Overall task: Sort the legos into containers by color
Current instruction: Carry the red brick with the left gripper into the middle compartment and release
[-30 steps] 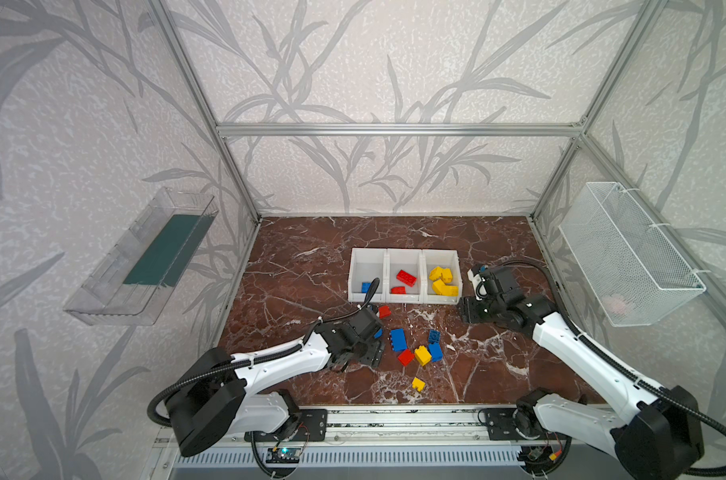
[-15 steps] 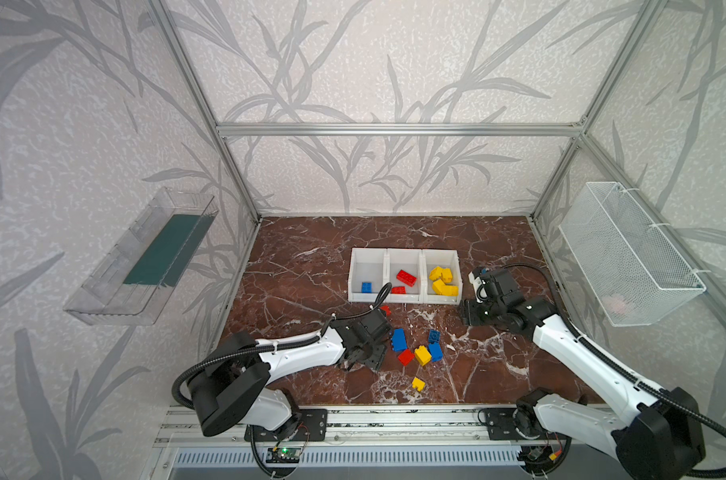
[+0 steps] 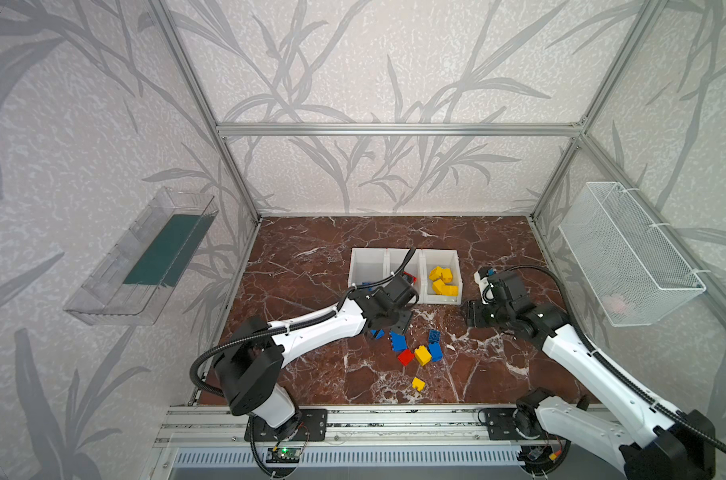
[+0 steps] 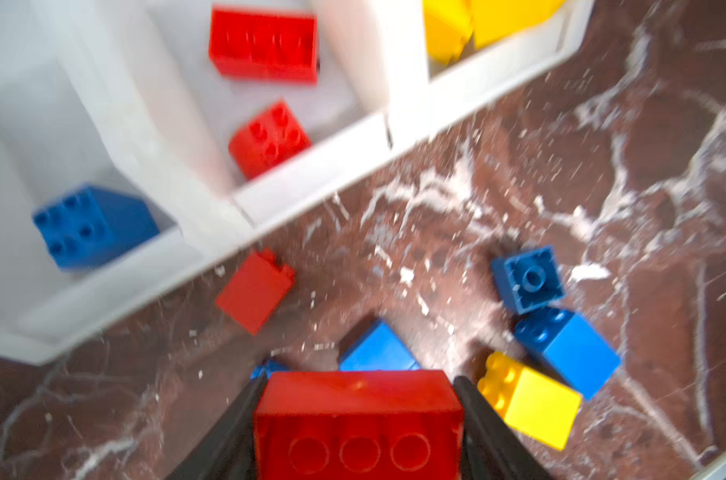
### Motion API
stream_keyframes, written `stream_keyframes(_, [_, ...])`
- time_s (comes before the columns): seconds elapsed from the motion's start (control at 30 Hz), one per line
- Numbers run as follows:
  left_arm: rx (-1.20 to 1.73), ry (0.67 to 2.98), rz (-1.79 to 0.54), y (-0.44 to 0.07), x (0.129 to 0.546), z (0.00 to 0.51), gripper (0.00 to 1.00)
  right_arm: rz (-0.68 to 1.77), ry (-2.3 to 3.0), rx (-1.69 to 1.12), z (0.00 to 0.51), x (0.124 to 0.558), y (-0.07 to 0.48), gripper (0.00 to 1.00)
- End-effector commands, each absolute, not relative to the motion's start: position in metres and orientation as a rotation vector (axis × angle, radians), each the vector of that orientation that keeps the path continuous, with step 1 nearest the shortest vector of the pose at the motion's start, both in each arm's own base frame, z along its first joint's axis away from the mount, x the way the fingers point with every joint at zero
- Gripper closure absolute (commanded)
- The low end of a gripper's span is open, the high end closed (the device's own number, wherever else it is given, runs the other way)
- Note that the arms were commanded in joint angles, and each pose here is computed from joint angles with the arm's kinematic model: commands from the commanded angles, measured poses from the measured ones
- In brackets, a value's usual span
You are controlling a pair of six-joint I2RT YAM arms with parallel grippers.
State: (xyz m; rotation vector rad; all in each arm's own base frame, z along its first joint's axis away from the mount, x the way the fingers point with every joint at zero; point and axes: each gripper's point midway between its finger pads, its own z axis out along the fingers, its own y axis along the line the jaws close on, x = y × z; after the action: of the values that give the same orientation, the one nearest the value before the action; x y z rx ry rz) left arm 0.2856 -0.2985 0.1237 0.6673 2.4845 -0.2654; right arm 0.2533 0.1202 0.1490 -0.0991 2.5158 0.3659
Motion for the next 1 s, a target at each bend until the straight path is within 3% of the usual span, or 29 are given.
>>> stream_keyframes(0.0, [0.703,2.448,-0.169,-0.296,0.326,0.132,0.43,0.34,2.529,-0.083,0.146,0.245,0.113,0.34])
stream_keyframes(0.27, [0.652,2.445,-0.128,-0.306,0.396,0.124,0.42,0.362,2.528,-0.068,0.149,0.236,0.111,0.35])
stream_keyframes(0.37, [0.615,2.451,-0.146,-0.308,0.407,0.124,0.37,0.364,2.522,-0.059,0.15,0.233,0.109,0.34])
stream_keyframes(0.6, [0.552,2.437,-0.167,-0.308,0.416,0.129,0.2,0.374,2.518,-0.053,0.152,0.23,0.109,0.33])
stream_keyframes(0.97, [0.476,2.35,-0.23,-0.295,0.407,0.158,0.19,0.369,2.519,-0.042,0.151,0.23,0.108,0.32])
